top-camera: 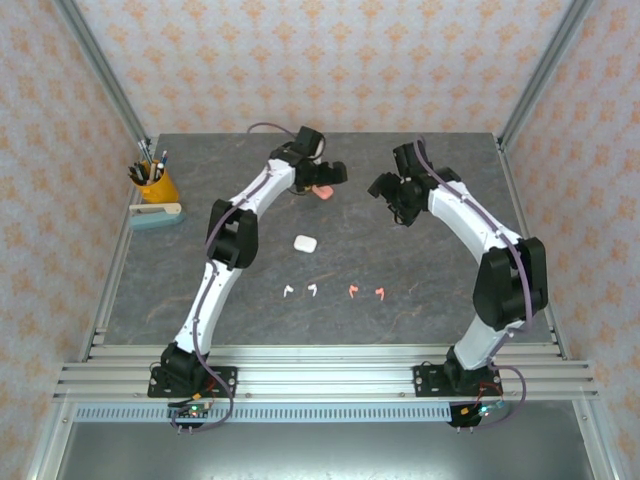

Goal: Insert the wireless bluetooth earbuds into the charging case

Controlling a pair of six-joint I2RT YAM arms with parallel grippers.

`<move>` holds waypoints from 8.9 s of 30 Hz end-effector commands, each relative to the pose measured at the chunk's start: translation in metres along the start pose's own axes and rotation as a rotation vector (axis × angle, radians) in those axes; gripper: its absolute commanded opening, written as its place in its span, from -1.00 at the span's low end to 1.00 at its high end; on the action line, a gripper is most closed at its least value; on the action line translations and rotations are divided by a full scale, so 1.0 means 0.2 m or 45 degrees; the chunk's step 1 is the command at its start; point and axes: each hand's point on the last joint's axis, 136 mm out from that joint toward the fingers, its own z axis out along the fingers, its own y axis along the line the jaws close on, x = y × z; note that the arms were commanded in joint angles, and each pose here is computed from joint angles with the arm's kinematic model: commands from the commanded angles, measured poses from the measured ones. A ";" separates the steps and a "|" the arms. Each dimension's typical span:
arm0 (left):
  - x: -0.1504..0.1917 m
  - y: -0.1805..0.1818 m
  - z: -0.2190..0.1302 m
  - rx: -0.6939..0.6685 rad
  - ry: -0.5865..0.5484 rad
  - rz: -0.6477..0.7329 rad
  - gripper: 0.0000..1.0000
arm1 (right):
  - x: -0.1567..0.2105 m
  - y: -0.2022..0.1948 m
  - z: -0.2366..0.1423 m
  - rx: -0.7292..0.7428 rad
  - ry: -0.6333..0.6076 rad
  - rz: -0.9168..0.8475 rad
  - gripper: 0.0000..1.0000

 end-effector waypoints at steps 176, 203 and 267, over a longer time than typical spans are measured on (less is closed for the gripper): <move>0.14 0.03 -1.36 0.068 -0.546 -0.122 1.00 | -0.17 -0.49 0.18 1.653 -0.366 -0.843 -0.35; 0.16 0.04 -1.18 0.109 -0.433 -0.137 1.00 | -0.37 -0.87 0.24 0.757 -0.018 0.417 0.67; 0.22 -0.05 -1.13 0.041 -0.362 -0.080 1.00 | -0.49 0.20 0.70 0.116 0.092 -0.138 0.60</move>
